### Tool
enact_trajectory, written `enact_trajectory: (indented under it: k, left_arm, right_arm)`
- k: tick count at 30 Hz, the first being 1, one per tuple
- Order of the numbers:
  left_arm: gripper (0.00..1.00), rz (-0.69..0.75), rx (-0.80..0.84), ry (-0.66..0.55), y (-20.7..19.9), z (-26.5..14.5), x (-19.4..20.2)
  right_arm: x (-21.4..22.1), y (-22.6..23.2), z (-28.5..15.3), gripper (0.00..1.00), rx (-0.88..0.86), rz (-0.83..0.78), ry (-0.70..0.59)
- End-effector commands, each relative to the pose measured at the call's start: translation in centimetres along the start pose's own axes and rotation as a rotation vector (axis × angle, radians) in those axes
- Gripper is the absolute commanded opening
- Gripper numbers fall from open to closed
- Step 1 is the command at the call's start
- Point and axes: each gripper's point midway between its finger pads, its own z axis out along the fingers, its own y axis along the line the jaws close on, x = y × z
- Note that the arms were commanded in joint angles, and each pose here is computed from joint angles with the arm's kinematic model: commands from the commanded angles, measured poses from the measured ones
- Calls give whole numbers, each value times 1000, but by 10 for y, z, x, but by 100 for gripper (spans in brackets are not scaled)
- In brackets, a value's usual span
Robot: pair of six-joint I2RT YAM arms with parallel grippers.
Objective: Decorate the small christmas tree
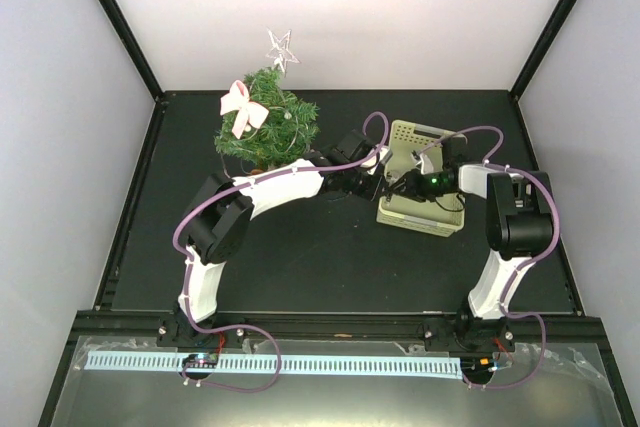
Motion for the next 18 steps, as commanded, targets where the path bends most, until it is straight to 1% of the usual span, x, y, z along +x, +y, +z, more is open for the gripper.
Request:
enact_trajectory:
  k: [1,8,11,15,18]
  left_arm:
    - [18,27,24,-46,-13,-8,-14]
    - [18,28,20,-44,-11,-8,-13]
    - [18,30,20,-44,-11,-8,-13]
    - [18,30,15,-38,-9,-6,-11]
    - [18,31,15,-35,-8,-6,-9]
  right_arm:
    - [-19,28,-7,25,-119,-40,-74]
    - [-20,36,-10,23,-174,-31,-92]
    - [-21,37,-15,19,-209,-14,-108]
    - [-20,39,-19,18,-219,-16,-115]
    - [-20,40,-23,12,-234,-16,-126]
